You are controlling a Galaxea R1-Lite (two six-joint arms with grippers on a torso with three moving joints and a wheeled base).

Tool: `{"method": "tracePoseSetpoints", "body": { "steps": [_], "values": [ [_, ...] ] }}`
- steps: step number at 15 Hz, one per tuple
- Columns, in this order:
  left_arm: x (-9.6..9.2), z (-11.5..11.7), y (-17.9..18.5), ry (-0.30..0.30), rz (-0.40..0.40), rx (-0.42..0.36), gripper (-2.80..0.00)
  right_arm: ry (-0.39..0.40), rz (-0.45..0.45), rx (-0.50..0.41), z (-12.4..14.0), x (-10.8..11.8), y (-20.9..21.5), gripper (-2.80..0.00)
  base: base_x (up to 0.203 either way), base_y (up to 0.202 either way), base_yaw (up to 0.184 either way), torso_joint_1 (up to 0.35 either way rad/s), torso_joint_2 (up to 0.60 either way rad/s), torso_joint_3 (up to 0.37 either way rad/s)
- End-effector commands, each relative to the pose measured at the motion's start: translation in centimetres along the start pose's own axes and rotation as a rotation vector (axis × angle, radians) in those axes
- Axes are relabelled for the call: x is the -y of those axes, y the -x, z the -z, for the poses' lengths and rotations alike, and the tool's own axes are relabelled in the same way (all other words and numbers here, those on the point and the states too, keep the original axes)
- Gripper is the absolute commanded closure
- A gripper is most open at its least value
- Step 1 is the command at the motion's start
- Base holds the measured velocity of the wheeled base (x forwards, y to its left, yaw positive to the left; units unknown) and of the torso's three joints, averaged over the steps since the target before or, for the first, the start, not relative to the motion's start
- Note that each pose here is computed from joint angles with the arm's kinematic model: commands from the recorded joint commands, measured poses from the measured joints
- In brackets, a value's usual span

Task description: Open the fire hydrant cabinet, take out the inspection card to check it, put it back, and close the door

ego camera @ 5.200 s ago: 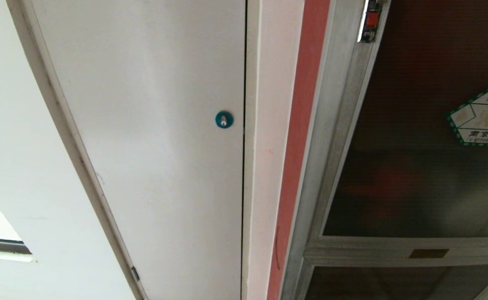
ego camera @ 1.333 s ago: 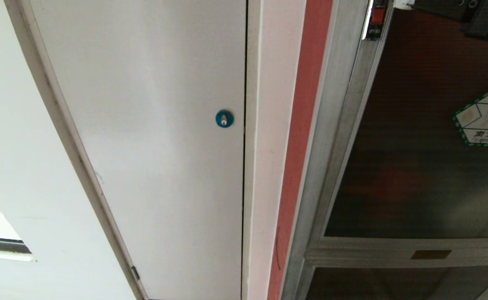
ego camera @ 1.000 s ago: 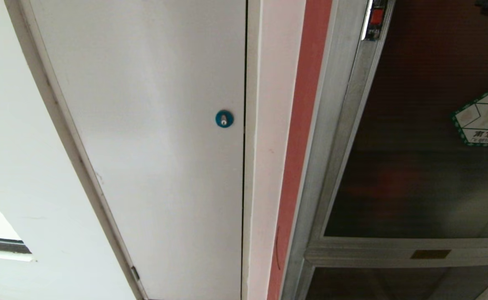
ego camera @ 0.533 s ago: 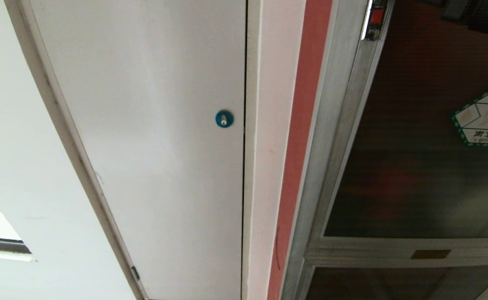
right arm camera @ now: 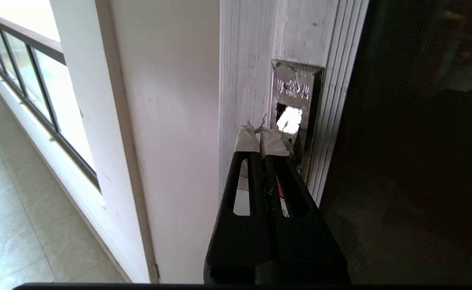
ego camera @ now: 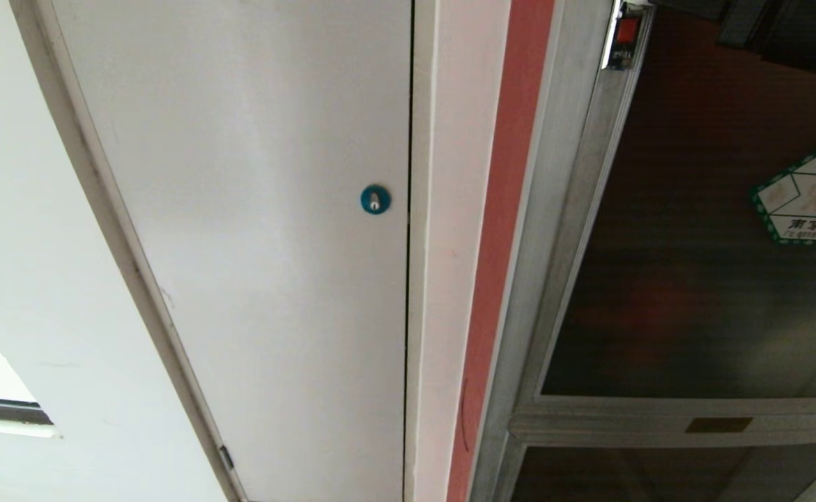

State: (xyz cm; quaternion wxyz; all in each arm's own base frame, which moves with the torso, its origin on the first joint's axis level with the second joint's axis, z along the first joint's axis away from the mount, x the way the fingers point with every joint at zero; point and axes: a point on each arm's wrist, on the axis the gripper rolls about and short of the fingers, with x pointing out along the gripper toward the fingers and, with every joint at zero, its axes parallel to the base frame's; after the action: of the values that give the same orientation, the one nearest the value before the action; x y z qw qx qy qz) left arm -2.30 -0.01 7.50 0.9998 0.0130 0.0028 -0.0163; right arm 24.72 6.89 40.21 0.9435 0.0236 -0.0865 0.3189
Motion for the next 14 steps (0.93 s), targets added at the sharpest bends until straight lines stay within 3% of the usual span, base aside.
{"method": "tracePoseSetpoints", "body": {
  "steps": [1, 14],
  "values": [
    [0.0, 0.0, 0.0, 0.0, 0.0, 0.0, 0.0, -0.003, 0.004, -0.01, 0.3, 0.2, -0.1, 0.0, 0.0, 0.0, 0.0, 0.0, 0.0, 0.0],
    [0.0, 0.0, 0.0, 0.0, 0.001, 0.0, 0.0, -0.009, 0.035, -0.035, 1.3, 1.6, -1.0, 0.0, 0.0, 0.0, 0.0, 0.0, 0.0, 0.0]
  ]
}}
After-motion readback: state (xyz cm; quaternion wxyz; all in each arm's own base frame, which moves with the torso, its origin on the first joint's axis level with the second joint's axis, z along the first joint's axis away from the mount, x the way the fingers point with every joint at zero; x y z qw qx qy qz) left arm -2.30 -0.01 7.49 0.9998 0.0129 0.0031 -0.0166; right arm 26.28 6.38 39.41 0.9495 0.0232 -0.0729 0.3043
